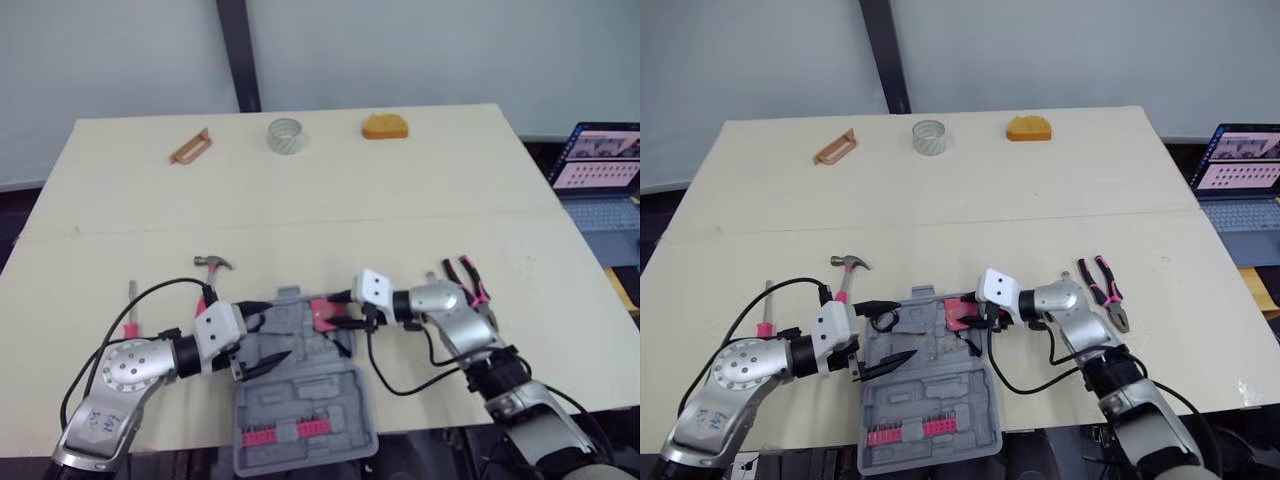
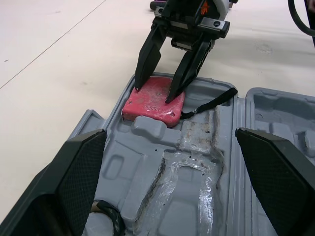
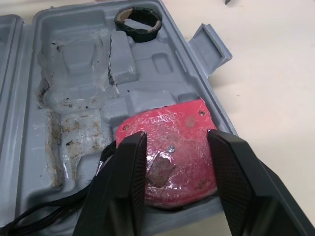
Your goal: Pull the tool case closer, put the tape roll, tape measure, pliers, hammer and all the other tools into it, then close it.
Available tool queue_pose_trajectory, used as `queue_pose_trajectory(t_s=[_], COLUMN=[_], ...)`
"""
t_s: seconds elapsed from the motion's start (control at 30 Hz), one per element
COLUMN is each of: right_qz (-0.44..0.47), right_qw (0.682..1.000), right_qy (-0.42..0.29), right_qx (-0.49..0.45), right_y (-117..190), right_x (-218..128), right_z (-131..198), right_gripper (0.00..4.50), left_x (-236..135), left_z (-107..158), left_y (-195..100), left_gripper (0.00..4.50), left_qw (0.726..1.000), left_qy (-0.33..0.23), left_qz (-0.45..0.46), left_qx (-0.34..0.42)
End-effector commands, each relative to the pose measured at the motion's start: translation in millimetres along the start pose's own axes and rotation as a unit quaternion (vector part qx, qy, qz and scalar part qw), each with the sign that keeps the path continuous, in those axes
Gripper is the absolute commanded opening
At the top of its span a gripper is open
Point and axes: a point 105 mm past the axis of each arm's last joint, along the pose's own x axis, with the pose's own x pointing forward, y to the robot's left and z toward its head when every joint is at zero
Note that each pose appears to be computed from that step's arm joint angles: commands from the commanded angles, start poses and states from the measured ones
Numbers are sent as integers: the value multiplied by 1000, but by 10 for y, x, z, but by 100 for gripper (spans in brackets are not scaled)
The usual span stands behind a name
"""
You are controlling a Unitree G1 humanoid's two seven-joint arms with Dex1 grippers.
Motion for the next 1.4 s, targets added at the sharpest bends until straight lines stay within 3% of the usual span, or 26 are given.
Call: queue_pose_trajectory(t_s=[0.03,0.23,0.47,0.63,0.73,0.77,0.87,0.93,0.97,1.2,1.3,1.4], right_qz=[22,20,-9,-53,-93,-106,-147,-177,-195,-384,-440,-510], right_qw=[998,998,997,989,984,982,970,961,956,882,852,810], right_qy=[54,33,-42,-105,-85,-72,-42,-27,-14,28,10,12], right_qx=[33,45,57,89,127,141,187,209,219,273,283,288], right_y=[150,139,-27,-168,-163,-134,-13,49,76,87,72,98], right_x=[25,34,-48,-508,-915,-1052,-1452,-1687,-1811,-2753,-2921,-3104], right_z=[-350,-295,79,436,348,281,83,-33,-107,-618,-735,-960], right_gripper=[207,207,207,207,207,230,333,425,442,442,442,442], left_x=[-35,-33,-41,-208,-450,-556,-919,-1184,-1340,-2242,-2373,-2584], left_z=[57,59,56,41,-31,-57,-185,-293,-344,-700,-806,-959], left_y=[47,49,54,211,306,345,435,479,508,552,524,543], left_gripper=[450,450,450,450,450,450,450,450,450,450,450,450], left_qw=[1000,1000,1000,998,993,990,975,962,954,879,857,812], left_qy=[-7,-6,-6,2,20,24,48,71,78,99,94,97], left_qz=[4,5,10,58,97,120,183,226,253,419,455,529], left_qx=[9,8,4,-21,-60,-74,-119,-132,-142,-202,-222,-226])
